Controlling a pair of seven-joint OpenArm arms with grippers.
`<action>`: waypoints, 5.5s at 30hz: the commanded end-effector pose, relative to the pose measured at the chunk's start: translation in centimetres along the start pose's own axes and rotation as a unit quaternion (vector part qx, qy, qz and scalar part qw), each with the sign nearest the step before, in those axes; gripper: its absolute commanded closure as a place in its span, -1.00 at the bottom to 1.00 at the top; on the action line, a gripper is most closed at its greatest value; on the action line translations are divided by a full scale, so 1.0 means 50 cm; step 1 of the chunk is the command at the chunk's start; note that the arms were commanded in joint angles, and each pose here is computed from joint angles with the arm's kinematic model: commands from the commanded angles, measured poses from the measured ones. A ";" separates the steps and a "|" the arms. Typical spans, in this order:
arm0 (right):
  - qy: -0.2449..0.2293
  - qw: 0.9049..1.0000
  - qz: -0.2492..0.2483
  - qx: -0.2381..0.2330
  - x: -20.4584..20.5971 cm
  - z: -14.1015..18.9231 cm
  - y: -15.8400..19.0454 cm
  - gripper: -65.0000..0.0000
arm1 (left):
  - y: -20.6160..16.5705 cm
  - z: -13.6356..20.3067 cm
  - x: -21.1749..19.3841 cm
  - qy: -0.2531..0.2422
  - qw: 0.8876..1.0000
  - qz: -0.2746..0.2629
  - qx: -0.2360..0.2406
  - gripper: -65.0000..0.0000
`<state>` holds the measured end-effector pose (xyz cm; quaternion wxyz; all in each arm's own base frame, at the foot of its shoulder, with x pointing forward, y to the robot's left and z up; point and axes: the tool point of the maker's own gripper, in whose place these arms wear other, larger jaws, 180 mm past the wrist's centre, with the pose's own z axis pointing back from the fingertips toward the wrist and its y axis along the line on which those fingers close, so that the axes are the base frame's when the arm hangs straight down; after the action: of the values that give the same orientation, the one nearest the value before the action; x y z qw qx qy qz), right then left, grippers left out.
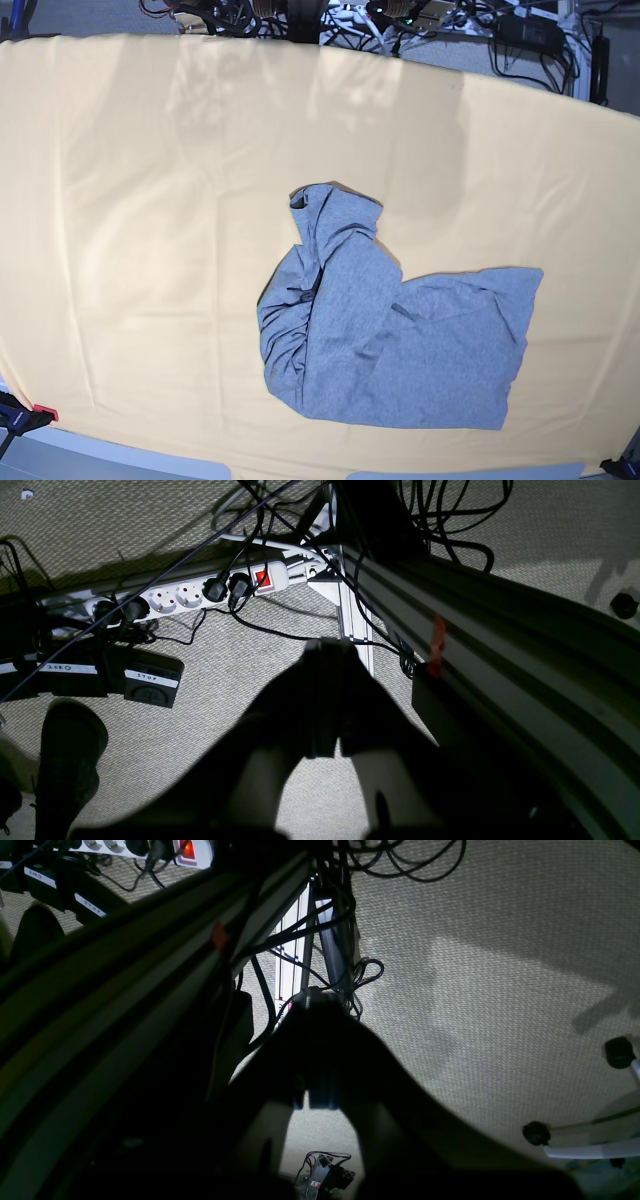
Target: Layout the t-shirt on the table in an organized manner, then fold the t-shirt properly
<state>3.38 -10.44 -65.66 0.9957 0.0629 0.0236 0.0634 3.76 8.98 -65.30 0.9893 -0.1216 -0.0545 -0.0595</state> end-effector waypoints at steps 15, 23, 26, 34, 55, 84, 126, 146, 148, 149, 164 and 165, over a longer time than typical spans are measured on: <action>0.025 1.000 -0.001 -0.005 -0.012 0.003 -0.012 0.97 | -0.007 0.000 -0.003 0.000 1.000 -0.002 -0.008 1.00; 0.026 1.000 -0.001 -0.005 -0.013 0.003 -0.012 0.97 | -0.009 0.001 -0.012 0.003 1.000 -0.001 -0.008 1.00; 0.025 1.000 -0.001 -0.005 -0.012 0.003 -0.012 0.97 | -0.009 0.001 -0.010 0.002 1.000 -0.001 -0.008 1.00; 0.039 0.999 0.026 -0.009 -0.020 0.005 -0.016 1.00 | -0.009 0.003 -0.025 0.035 0.999 -0.005 -0.009 1.00; 0.057 0.989 0.107 0.087 -0.227 0.157 0.000 1.00 | 0.002 0.189 -0.192 0.091 0.993 -0.062 -0.051 1.00; -0.132 0.970 0.151 -0.140 -0.135 0.666 -0.164 1.00 | -0.064 0.653 0.098 -0.159 0.966 -0.190 -0.074 1.00; -0.543 0.779 0.291 0.119 0.398 0.787 0.173 0.31 | 0.143 0.670 0.471 -0.371 0.912 -0.169 0.051 1.00; -0.470 0.829 0.228 0.201 0.565 0.627 0.194 -0.12 | 0.165 0.652 0.459 -0.349 0.920 -0.167 0.067 1.00; -0.461 0.831 0.232 0.207 0.564 0.619 0.201 -0.12 | 0.165 0.653 0.459 -0.349 0.920 -0.166 0.067 1.00; -0.457 0.828 0.242 0.218 0.557 0.619 0.212 -0.12 | 0.165 0.653 0.459 -0.349 0.920 -0.167 0.067 1.00; -0.452 0.811 0.270 0.254 0.535 0.657 0.251 -0.12 | 0.165 0.652 0.459 -0.349 0.920 -0.167 0.067 1.00; -0.453 0.814 0.262 0.253 0.538 0.657 0.252 -0.12 | 0.165 0.653 0.459 -0.349 0.920 -0.166 0.067 1.00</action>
<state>29.47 1.02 -34.32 0.8068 0.3270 -0.4060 0.2780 23.84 22.43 -34.02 0.8976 -0.0630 -0.4036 -0.1657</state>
